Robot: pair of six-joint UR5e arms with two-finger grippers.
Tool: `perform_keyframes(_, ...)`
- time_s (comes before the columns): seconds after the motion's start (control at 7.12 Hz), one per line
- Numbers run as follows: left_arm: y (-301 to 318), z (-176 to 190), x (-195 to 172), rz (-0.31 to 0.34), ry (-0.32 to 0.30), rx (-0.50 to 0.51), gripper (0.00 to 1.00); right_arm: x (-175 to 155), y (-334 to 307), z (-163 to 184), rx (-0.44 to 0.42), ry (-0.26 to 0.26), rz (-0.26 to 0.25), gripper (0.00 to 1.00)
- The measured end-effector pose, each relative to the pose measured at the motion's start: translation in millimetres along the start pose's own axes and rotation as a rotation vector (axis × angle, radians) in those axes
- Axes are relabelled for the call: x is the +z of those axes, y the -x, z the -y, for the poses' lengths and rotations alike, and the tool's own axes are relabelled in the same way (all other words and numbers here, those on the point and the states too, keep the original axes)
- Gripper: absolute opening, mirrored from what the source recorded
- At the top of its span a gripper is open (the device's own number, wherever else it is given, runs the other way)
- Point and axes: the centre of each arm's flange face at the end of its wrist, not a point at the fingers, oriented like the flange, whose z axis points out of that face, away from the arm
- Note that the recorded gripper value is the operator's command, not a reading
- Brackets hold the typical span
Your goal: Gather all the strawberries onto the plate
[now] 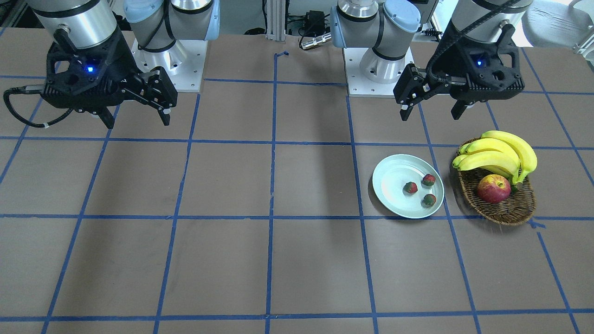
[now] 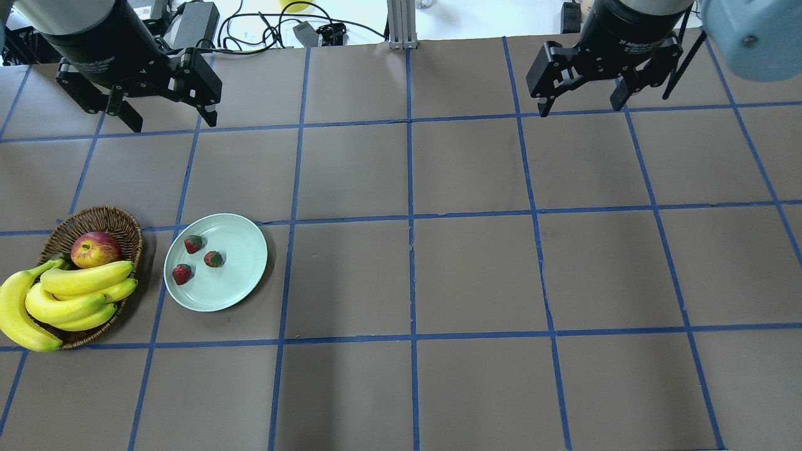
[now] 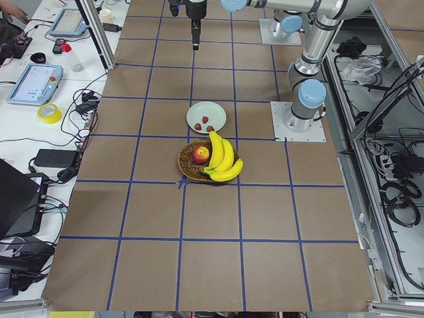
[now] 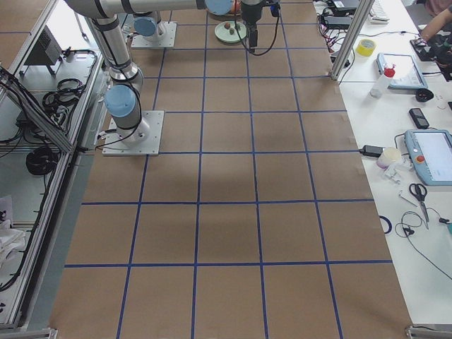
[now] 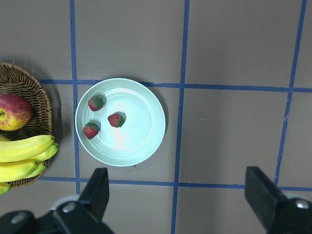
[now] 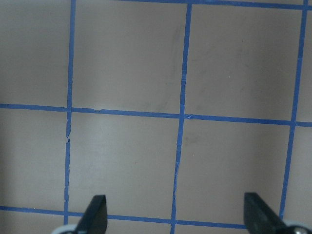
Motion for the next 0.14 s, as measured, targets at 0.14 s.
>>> perform_keyframes(0.14,-5.8,-0.2,0.3,0.002,-0.004,0.010,1.00,0.0,0.0,0.0,0.000,0.000,0.000,1.00)
